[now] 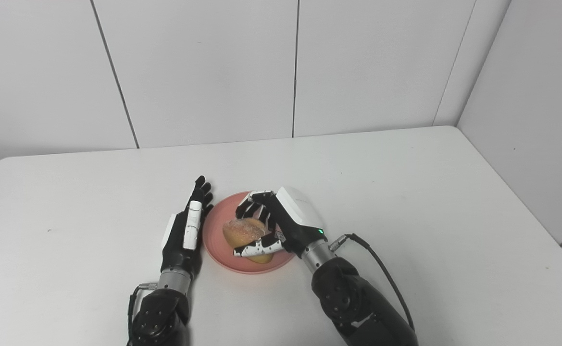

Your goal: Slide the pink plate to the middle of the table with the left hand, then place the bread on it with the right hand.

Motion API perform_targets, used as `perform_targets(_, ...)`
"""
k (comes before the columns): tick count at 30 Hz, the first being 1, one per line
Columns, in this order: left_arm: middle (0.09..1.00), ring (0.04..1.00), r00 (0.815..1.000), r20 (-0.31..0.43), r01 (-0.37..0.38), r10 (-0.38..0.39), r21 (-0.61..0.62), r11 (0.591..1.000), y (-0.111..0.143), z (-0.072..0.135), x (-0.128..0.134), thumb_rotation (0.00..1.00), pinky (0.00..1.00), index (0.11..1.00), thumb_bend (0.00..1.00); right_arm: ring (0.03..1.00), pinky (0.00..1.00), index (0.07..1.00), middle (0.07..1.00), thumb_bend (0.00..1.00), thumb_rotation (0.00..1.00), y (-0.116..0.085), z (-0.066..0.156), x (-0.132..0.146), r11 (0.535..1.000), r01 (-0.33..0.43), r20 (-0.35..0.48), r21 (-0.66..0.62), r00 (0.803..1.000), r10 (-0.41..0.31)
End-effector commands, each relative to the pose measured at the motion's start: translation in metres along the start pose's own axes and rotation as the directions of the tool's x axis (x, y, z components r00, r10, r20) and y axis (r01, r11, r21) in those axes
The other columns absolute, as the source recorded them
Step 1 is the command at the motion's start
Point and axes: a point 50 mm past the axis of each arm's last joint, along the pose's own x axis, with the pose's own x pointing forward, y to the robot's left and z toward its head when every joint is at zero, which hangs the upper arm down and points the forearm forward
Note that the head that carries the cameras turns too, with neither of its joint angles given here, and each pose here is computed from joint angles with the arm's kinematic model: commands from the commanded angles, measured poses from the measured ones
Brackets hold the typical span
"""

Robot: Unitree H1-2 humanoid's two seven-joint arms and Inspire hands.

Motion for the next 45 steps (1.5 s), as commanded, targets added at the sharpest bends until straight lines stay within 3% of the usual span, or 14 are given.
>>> perform_targets(1, 1.000, 1.000, 0.999, 0.040, 0.001, -0.001, -0.004, 1.000, -0.006, 0.006, 0.004, 1.00, 1.00, 1.000, 0.75, 0.336, 0.26, 0.489, 0.479, 0.52, 0.00, -0.013, 0.015, 0.016, 0.997, 0.054, 0.108, -0.056, 0.993, -0.048)
perform_targets(7, 1.000, 1.000, 0.999, 0.035, 0.003, -0.003, 0.003, 1.000, -0.004, 0.005, 0.002, 1.00, 1.00, 1.000, 0.77, 0.360, 0.28, 0.521, 0.448, 0.52, 0.00, -0.010, 0.012, 0.019, 0.987, 0.085, 0.141, -0.135, 0.988, -0.066)
perform_targets(10, 1.000, 1.000, 0.999, 0.032, 0.003, -0.003, 0.005, 1.000, -0.002, 0.005, 0.003, 1.00, 1.00, 1.000, 0.77, 0.502, 0.41, 0.525, 0.465, 0.52, 0.00, -0.008, 0.011, 0.019, 0.978, 0.133, 0.174, -0.161, 0.979, -0.104)
perform_targets(11, 1.000, 1.000, 0.999, 0.032, 0.002, -0.002, 0.003, 1.000, -0.002, 0.005, 0.003, 1.00, 1.00, 1.000, 0.77, 0.594, 0.50, 0.510, 0.609, 0.51, 0.09, -0.007, 0.010, 0.019, 0.976, 0.140, 0.180, -0.166, 0.978, -0.109)
perform_targets(12, 1.000, 1.000, 0.999, 0.034, 0.001, -0.001, -0.002, 1.000, -0.001, 0.005, 0.003, 1.00, 1.00, 1.000, 0.76, 0.640, 0.55, 0.504, 0.671, 0.51, 0.12, -0.006, 0.010, 0.019, 0.974, 0.143, 0.184, -0.175, 0.977, -0.110)
perform_targets(13, 1.000, 1.000, 0.999, 0.035, 0.000, 0.000, -0.006, 1.000, -0.001, 0.005, 0.004, 1.00, 1.00, 1.000, 0.76, 0.708, 0.62, 0.662, 0.749, 0.55, 0.25, -0.006, 0.010, 0.019, 0.972, 0.144, 0.188, -0.184, 0.976, -0.109)
perform_targets(16, 1.000, 1.000, 1.000, 0.030, 0.005, -0.005, -0.009, 1.000, 0.000, 0.006, 0.003, 1.00, 1.00, 1.000, 0.77, 0.810, 0.73, 0.812, 0.858, 0.60, 0.53, -0.006, 0.009, 0.018, 0.968, 0.143, 0.197, -0.207, 0.975, -0.102)
perform_targets(17, 1.000, 1.000, 1.000, 0.029, 0.006, -0.005, -0.008, 1.000, 0.000, 0.007, 0.003, 1.00, 1.00, 1.000, 0.77, 0.814, 0.73, 0.815, 0.861, 0.60, 0.54, -0.006, 0.009, 0.018, 0.967, 0.139, 0.197, -0.214, 0.976, -0.097)
perform_targets(20, 1.000, 1.000, 1.000, 0.029, 0.006, -0.005, -0.017, 1.000, 0.000, 0.007, 0.003, 1.00, 1.00, 1.000, 0.77, 0.883, 0.84, 0.879, 0.925, 0.64, 0.72, -0.008, 0.010, 0.017, 0.967, 0.125, 0.198, -0.224, 0.977, -0.080)
perform_targets(27, 1.000, 1.000, 1.000, 0.025, 0.005, -0.005, -0.016, 1.000, 0.000, 0.008, 0.003, 1.00, 1.00, 1.000, 0.78, 0.969, 0.98, 0.952, 0.989, 0.68, 0.84, -0.012, 0.011, 0.010, 0.973, 0.104, 0.210, -0.204, 0.976, -0.060)
perform_targets(32, 1.000, 1.000, 0.999, 0.035, 0.005, -0.004, -0.004, 1.000, 0.000, 0.008, 0.003, 1.00, 1.00, 1.000, 0.77, 0.973, 1.00, 0.964, 0.990, 0.68, 0.89, -0.016, 0.013, 0.003, 0.982, 0.115, 0.208, -0.147, 0.975, -0.083)
perform_targets(35, 1.000, 1.000, 0.999, 0.036, -0.003, 0.003, -0.016, 1.000, 0.000, 0.009, 0.003, 1.00, 1.00, 1.000, 0.77, 0.952, 0.95, 0.962, 0.977, 0.69, 0.87, -0.020, 0.014, -0.003, 0.987, 0.150, 0.200, -0.065, 0.971, -0.134)
perform_targets(39, 1.000, 1.000, 0.998, 0.056, -0.019, 0.019, -0.008, 1.000, 0.002, 0.011, 0.003, 1.00, 1.00, 1.000, 0.75, 0.958, 0.93, 0.989, 0.989, 0.63, 0.87, -0.027, 0.014, -0.011, 0.981, 0.190, 0.138, 0.049, 0.971, -0.195)
perform_targets(45, 1.000, 1.000, 0.997, 0.077, -0.023, 0.021, 0.029, 0.999, 0.007, 0.014, 0.004, 1.00, 1.00, 1.000, 0.73, 0.986, 0.94, 1.000, 1.000, 0.61, 0.96, -0.033, 0.004, -0.021, 0.950, 0.233, 0.048, 0.208, 0.968, -0.248)
